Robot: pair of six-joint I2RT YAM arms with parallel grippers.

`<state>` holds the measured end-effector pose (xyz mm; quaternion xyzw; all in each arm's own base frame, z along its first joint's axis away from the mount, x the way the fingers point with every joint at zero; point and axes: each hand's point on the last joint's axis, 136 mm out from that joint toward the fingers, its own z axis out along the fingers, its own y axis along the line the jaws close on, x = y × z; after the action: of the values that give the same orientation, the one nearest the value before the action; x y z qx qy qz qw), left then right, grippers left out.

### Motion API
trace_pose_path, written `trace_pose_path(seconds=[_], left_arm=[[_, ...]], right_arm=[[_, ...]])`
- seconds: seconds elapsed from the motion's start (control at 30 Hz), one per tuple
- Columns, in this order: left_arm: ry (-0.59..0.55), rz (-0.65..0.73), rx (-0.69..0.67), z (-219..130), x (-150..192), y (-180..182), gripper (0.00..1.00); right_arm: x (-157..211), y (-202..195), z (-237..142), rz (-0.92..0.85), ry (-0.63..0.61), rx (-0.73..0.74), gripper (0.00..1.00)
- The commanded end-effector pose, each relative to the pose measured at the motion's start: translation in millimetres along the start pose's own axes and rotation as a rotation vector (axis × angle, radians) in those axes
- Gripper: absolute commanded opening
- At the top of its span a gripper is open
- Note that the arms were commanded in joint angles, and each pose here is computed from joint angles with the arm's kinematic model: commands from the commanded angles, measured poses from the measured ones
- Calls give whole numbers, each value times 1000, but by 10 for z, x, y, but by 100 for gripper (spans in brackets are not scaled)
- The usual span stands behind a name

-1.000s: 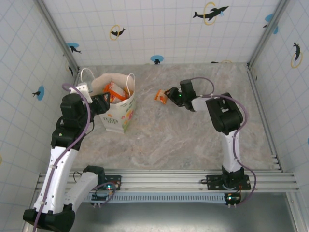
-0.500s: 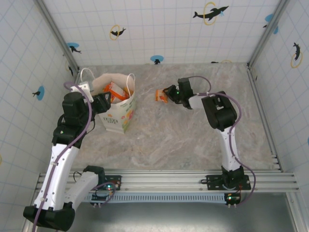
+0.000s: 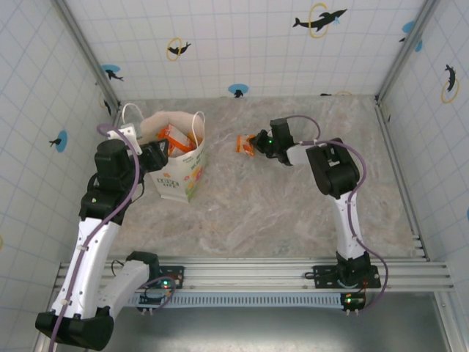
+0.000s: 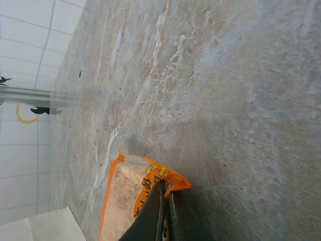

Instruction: Place the snacks into the paper bag

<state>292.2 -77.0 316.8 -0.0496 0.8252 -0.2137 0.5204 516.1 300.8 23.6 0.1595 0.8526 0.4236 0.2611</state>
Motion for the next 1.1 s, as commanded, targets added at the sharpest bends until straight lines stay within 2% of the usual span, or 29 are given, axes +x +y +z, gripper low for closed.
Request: trace_pose_path(seconds=[0.0,0.33,0.53,0.8,0.93,1.07], left_arm=[[-38,10,12,-24,-121,-36,64],[-34,66,179,-61,-122,-333,65],[4,91,407,-82,62,-651,62],[-13,166,651,-179,235,-943,61],[-42,211,744,-202,309,-1047,62],[-11,258,838,-181,510,-1243,60]], right_arm=[[-106,240,-227,-47,-32,-26,6],[-62,563,-930,-150,-95,-73,1],[69,844,-1522,-231,-141,-161,1],[344,1466,-2435,-407,-249,-370,1],[595,1756,-2768,-517,-281,-459,1],[827,1995,-3057,-555,-317,-580,2]])
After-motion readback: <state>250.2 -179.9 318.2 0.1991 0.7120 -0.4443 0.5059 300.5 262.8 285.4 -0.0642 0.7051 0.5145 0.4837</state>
